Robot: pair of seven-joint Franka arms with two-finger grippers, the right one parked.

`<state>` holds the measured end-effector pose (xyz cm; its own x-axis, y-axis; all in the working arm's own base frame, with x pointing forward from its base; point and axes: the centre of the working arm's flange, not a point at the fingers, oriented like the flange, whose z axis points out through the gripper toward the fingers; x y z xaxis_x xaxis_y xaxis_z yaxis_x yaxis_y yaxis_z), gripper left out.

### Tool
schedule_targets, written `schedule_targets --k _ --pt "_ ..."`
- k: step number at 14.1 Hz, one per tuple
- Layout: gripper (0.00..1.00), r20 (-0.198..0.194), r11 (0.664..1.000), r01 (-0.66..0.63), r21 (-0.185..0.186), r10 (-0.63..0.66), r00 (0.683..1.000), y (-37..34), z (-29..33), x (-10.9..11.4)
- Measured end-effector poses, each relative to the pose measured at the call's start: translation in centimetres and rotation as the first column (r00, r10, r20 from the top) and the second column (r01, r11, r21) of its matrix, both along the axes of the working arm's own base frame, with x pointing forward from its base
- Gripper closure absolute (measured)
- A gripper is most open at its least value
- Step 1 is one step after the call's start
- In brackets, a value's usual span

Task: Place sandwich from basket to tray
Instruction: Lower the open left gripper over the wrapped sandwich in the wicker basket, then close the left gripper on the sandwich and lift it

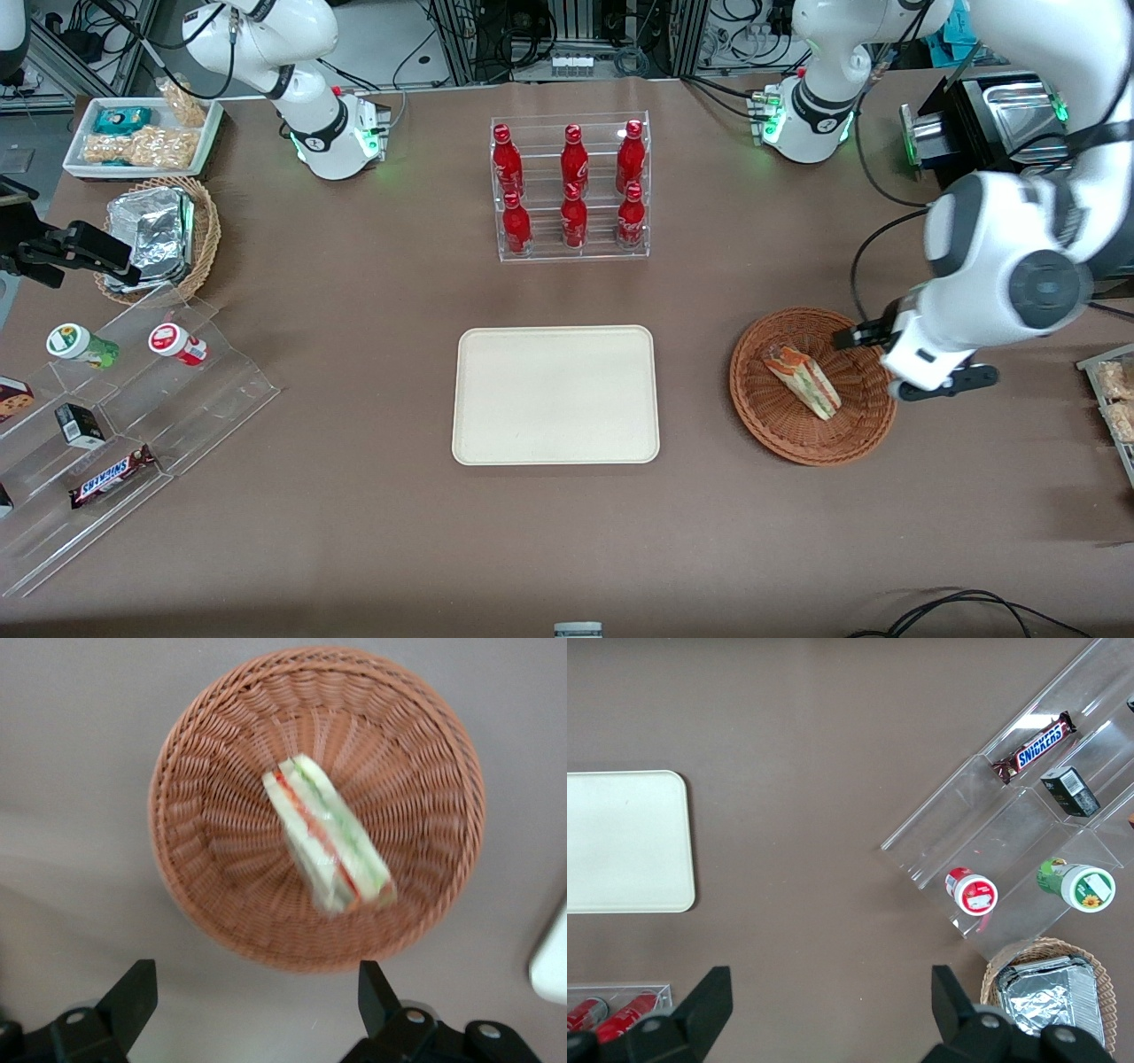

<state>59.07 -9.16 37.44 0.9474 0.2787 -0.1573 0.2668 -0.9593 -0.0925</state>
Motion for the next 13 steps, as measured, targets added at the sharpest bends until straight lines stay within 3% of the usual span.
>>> schedule_targets --k 1,3,6,8,11,13 --pt "0.0 0.03 0.996 -0.091 0.014 0.09 0.995 -0.8 -1.4 -0.4" --pt "0.0 0.095 0.956 -0.294 0.017 0.291 0.952 -2.0 -3.4 -1.0" --pt "0.0 0.174 0.841 -0.539 -0.035 0.537 0.826 -2.9 -5.8 -1.8" --pt "0.0 0.18 0.792 -0.608 -0.052 0.606 0.775 -3.6 -7.7 -2.5" --pt "0.0 0.152 0.767 -0.641 -0.037 0.638 0.755 -4.4 -10.7 -2.9" --pt "0.19 0.139 0.764 -0.644 -0.031 0.641 0.755 -4.4 -12.3 -2.9"
